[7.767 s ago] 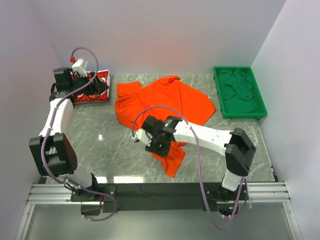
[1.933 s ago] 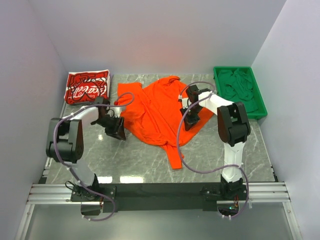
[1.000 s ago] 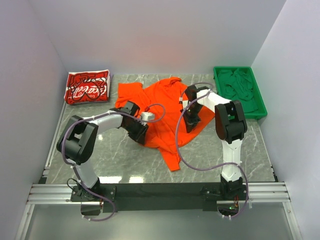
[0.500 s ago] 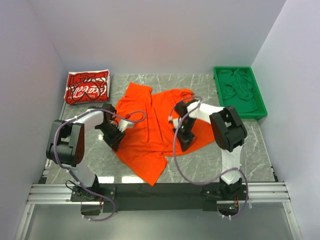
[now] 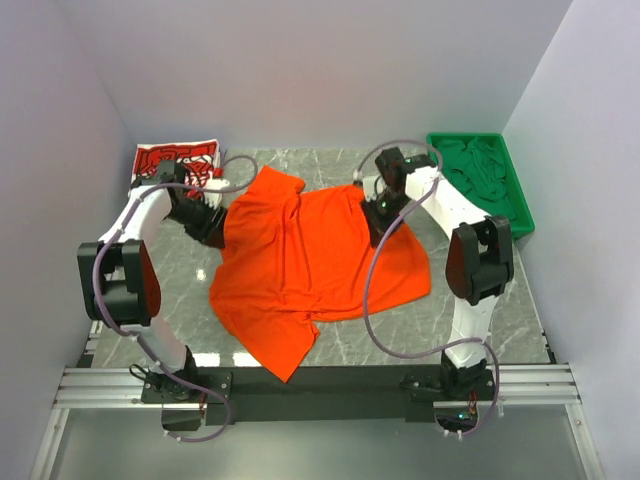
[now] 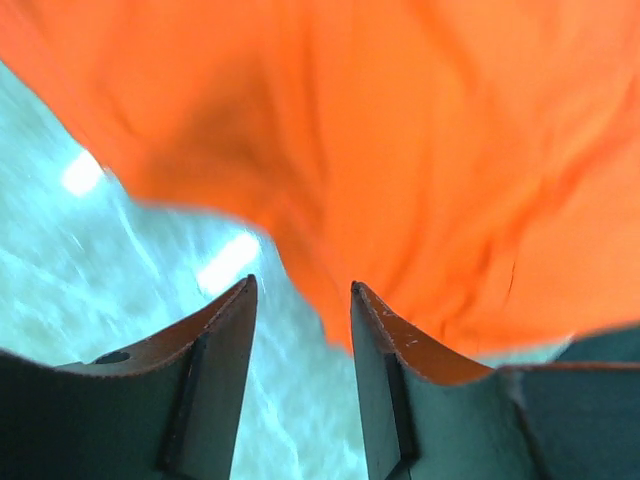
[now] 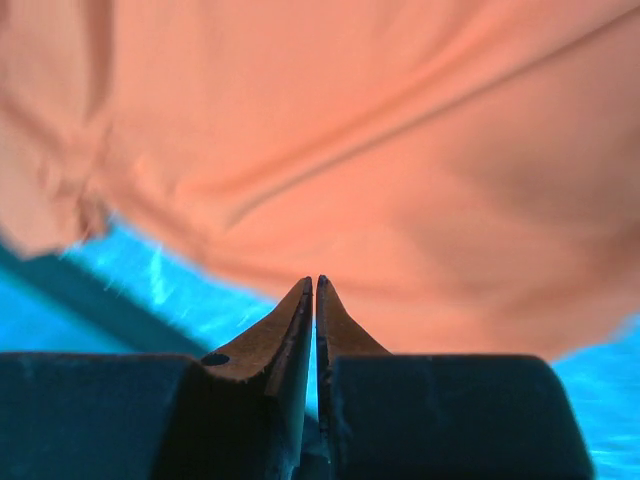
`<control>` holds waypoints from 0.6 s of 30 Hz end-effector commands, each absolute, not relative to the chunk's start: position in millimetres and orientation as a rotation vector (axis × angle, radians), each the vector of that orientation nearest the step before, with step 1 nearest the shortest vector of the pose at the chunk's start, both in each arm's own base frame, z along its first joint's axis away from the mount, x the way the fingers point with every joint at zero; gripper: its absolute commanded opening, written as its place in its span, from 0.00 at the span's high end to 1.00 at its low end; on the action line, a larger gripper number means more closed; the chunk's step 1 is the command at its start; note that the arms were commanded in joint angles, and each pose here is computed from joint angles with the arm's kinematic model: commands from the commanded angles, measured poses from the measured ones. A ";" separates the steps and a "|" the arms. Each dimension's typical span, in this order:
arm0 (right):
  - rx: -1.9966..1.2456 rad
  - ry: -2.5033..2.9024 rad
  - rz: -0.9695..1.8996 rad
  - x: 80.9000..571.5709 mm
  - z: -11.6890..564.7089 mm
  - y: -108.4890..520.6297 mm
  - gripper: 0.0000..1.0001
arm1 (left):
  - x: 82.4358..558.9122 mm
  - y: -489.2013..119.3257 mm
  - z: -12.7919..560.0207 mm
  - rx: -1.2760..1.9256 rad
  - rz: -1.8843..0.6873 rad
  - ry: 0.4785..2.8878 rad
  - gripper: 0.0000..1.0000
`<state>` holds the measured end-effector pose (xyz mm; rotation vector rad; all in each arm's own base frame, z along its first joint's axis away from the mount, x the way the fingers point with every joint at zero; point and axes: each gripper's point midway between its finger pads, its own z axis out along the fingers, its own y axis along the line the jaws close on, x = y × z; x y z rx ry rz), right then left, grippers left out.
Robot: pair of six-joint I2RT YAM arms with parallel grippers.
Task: Fold and stack the t-shirts
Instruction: Flatten the tshirt out
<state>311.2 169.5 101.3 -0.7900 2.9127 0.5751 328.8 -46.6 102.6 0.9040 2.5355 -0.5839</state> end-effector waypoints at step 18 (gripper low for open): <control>-0.539 2.583 0.130 519.4 65.1 166.8 0.98 | 465.0 -78.0 77.6 0.343 -0.608 2.487 0.55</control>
